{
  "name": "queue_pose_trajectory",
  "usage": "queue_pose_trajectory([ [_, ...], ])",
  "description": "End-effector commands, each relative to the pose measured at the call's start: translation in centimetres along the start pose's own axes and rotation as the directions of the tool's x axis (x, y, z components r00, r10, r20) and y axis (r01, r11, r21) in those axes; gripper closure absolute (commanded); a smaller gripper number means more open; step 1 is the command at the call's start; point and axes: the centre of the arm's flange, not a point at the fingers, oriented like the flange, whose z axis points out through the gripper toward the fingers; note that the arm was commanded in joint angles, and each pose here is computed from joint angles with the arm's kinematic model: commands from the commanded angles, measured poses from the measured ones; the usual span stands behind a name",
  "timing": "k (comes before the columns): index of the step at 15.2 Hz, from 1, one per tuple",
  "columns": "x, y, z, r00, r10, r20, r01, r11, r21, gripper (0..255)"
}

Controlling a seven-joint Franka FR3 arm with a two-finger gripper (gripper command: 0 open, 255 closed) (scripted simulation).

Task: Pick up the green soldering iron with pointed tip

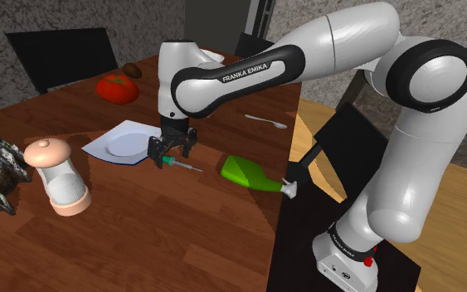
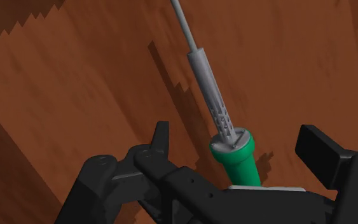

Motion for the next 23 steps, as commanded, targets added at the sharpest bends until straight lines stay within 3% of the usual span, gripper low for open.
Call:
queue_pose_trajectory([
  [1,0.0,0.0,0.4,1.000,0.000,-0.001,0.000,1.000,0.000,0],
  [2,0.0,-0.1,0.3,1.000,0.000,-0.001,0.000,1.000,0.000,255],
  [11,0.0,0.0,0.4,1.000,0.000,-0.001,0.000,1.000,0.000,255],
  [23,-0.6,-0.7,-5.9,1.000,0.000,-0.001,0.000,1.000,0.000,255],
])
